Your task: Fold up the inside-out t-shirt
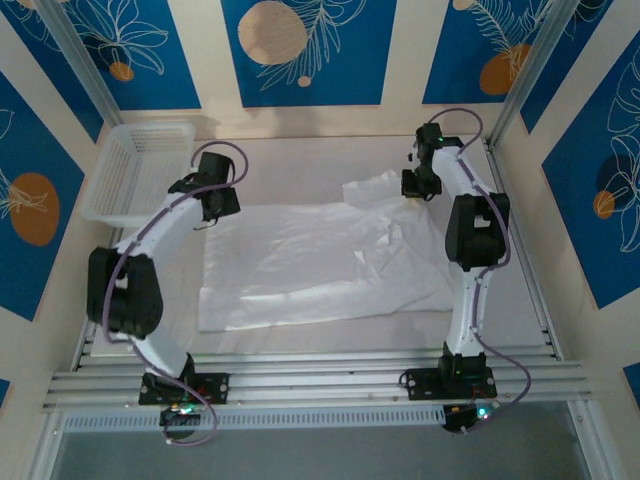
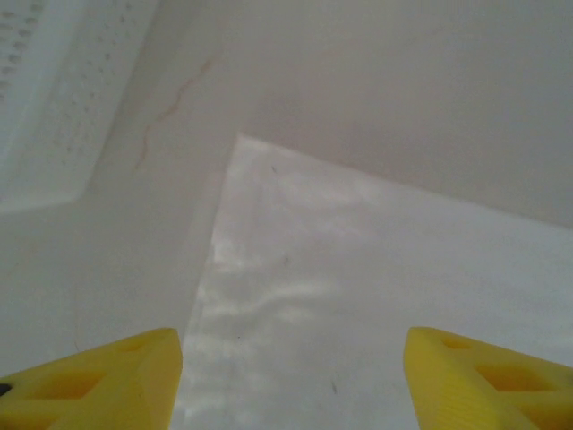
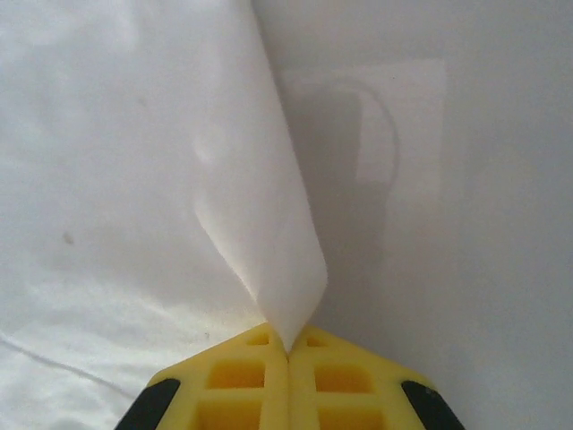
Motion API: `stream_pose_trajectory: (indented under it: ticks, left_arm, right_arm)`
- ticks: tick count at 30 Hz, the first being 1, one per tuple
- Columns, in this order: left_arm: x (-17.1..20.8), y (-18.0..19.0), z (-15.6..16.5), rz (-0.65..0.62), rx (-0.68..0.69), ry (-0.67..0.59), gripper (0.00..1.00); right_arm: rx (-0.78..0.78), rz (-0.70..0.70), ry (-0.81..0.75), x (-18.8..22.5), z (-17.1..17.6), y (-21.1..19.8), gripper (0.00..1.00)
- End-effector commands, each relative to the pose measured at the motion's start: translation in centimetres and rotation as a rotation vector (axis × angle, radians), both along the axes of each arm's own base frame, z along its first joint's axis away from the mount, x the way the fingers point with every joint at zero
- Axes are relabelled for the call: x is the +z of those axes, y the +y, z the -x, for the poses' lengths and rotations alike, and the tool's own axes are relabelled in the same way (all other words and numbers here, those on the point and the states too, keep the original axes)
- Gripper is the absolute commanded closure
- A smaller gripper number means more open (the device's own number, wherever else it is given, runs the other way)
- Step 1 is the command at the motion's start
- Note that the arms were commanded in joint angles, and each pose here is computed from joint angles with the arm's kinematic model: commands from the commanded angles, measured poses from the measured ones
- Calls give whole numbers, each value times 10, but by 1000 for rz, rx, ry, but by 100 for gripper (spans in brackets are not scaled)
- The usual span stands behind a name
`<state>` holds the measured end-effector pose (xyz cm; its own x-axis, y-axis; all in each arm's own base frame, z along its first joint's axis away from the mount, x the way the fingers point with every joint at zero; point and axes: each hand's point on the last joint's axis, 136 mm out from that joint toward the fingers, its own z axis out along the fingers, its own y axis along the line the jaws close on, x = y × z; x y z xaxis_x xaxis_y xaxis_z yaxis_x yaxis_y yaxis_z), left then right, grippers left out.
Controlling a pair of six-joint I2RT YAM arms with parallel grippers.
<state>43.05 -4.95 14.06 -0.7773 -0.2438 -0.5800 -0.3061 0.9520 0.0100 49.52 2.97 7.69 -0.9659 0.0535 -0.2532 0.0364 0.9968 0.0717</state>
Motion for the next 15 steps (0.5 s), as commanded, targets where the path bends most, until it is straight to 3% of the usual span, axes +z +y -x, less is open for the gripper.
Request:
stream_pose_trajectory:
  ticks: [1,3,8,15]
  left_arm:
    - [-13,27,-17,-150,94,47,35]
    - [-23,30,-35,-180,91,71,36]
    - [-60,32,-63,-114,91,145,39]
    - [-101,40,-70,-44,95,228,39]
  right_arm:
    - [-21,-43,-30,15,4,5,100]
    - [-14,-48,-16,10,7,7,100]
    - [-13,-39,-12,6,9,4,100]
    - [-16,-59,-28,12,11,3,100]
